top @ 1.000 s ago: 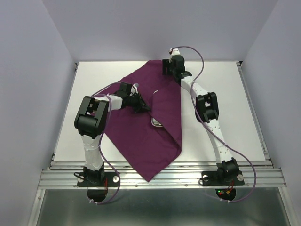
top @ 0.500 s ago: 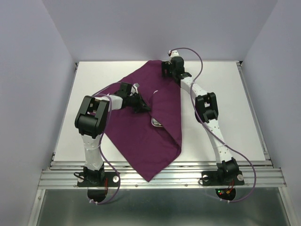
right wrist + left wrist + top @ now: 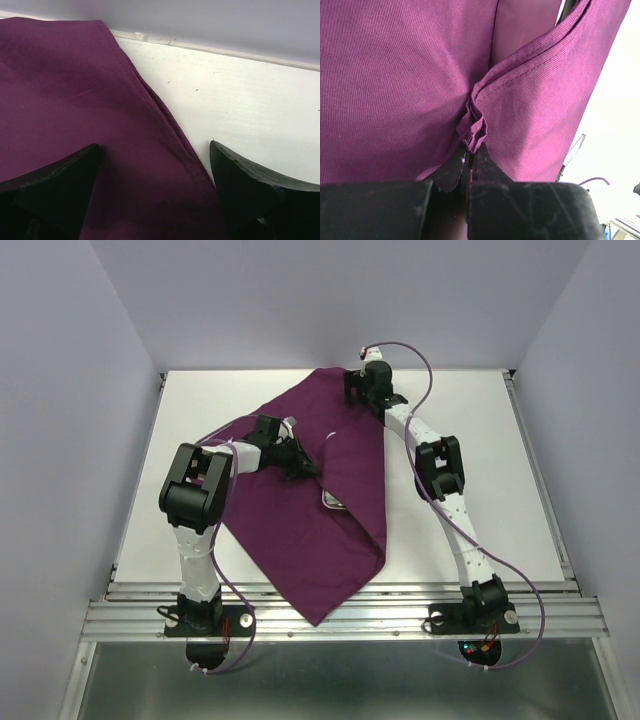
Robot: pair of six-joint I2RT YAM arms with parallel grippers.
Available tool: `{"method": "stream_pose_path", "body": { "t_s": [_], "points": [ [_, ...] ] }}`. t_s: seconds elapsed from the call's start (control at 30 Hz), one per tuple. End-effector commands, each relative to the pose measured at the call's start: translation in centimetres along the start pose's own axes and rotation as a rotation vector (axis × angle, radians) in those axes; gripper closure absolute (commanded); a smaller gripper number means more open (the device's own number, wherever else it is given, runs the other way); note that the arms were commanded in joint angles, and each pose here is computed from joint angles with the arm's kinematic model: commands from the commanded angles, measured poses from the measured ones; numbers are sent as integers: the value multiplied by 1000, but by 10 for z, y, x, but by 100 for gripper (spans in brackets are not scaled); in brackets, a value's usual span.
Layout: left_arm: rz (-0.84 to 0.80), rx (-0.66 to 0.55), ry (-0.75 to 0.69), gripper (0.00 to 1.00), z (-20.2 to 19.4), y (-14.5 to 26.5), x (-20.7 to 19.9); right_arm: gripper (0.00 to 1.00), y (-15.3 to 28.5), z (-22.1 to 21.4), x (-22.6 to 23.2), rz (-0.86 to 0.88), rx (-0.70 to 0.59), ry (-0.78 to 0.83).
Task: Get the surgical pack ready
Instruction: Pack the surgical kit at the center of the board.
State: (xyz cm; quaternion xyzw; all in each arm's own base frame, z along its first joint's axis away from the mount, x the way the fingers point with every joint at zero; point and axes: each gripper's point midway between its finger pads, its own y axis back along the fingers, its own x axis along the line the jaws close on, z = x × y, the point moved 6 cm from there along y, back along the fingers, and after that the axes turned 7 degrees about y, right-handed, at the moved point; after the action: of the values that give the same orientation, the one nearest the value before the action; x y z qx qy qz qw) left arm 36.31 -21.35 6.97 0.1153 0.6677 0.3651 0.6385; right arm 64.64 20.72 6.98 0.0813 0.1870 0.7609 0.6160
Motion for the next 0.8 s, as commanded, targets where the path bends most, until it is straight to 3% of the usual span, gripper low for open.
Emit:
{"method": "stream_pose_path", "body": {
  "t_s": [0.0,0.13,0.27,0.37,0.57,0.67,0.77],
  "points": [
    [46,-4,-13,100,2,-2,8,10,-2,0,8,57,0,6],
    [47,-4,-10,100,2,-3,9,19,-1,-9,17,125,27,2],
    [50,-3,-10,100,1,-2,10,34,1,-6,16,124,22,3],
    [51,-4,-9,100,2,-3,10,58,5,5,19,119,0,13],
    [54,-4,-7,100,1,-3,11,92,18,39,13,94,-67,-1],
    [54,-4,-7,100,2,-3,11,99,32,70,11,100,-129,-22],
    [55,-2,-5,100,1,-3,11,99,51,100,11,126,-194,-42]
  ]
}}
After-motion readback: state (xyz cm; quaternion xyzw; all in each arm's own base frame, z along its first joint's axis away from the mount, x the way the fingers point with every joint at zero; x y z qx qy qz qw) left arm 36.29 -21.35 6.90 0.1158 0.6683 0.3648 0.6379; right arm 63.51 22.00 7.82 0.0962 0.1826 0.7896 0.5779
